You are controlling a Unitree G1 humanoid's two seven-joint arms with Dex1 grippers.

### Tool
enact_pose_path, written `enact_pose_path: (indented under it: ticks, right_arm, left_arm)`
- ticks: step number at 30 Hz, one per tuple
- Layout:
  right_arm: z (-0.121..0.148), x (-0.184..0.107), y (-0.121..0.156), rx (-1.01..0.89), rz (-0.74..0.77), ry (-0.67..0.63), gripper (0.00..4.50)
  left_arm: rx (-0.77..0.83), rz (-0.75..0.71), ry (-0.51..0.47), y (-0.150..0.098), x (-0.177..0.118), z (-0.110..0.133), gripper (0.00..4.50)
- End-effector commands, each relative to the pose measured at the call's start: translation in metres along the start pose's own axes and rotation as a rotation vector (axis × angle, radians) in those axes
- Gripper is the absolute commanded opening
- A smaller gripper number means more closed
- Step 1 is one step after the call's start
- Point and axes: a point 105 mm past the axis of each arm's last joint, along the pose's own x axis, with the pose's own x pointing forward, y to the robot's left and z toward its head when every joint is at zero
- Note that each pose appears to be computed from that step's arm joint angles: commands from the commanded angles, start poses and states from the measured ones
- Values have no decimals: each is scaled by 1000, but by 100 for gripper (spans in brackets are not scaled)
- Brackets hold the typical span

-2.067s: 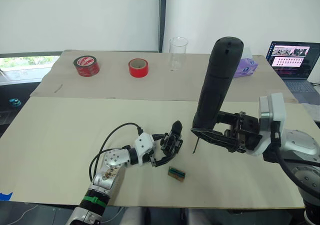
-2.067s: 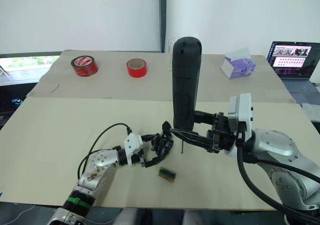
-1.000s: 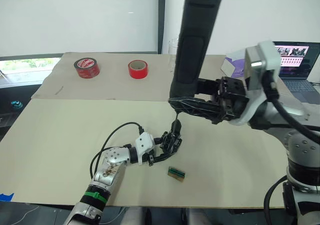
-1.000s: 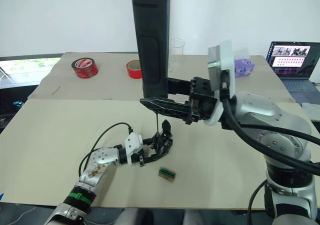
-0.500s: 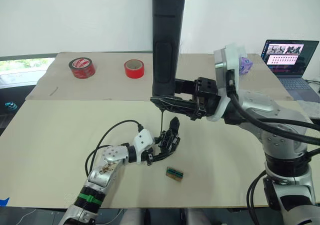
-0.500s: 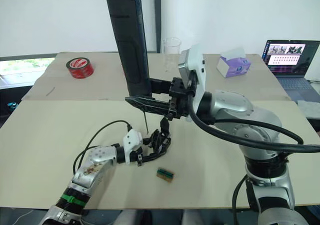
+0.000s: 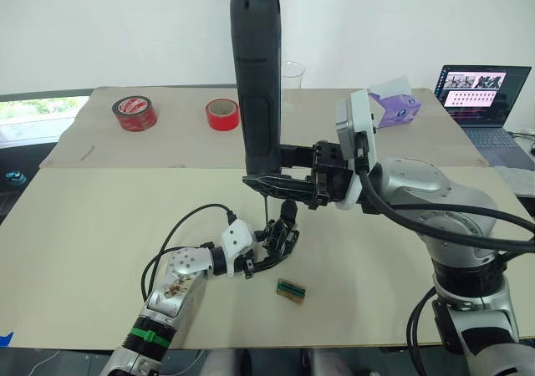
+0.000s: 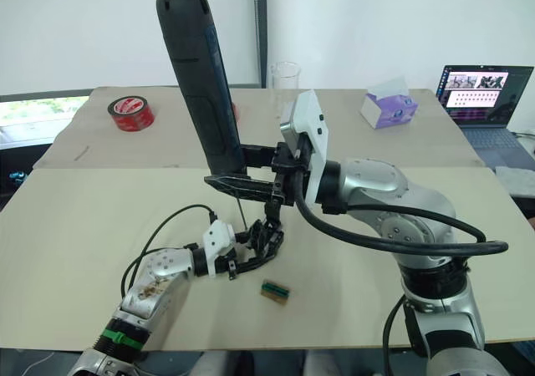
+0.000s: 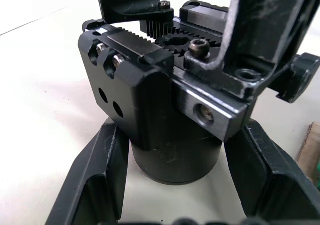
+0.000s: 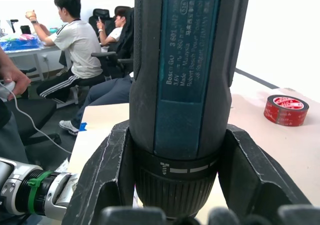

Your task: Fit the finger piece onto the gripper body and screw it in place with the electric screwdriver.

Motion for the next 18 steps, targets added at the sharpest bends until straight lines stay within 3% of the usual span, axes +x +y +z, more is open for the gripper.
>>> enact_pose_path:
  ticks: [1,18]
  right_arm:
    - [10,1,6,-42,20,-36,192]
    - [-6,2,5,-22,15,-17,192]
  left_arm:
    - [-48,-17,54,-7,-1,-14,226]
    - [-44,-7,62,-5,-4,-11,226]
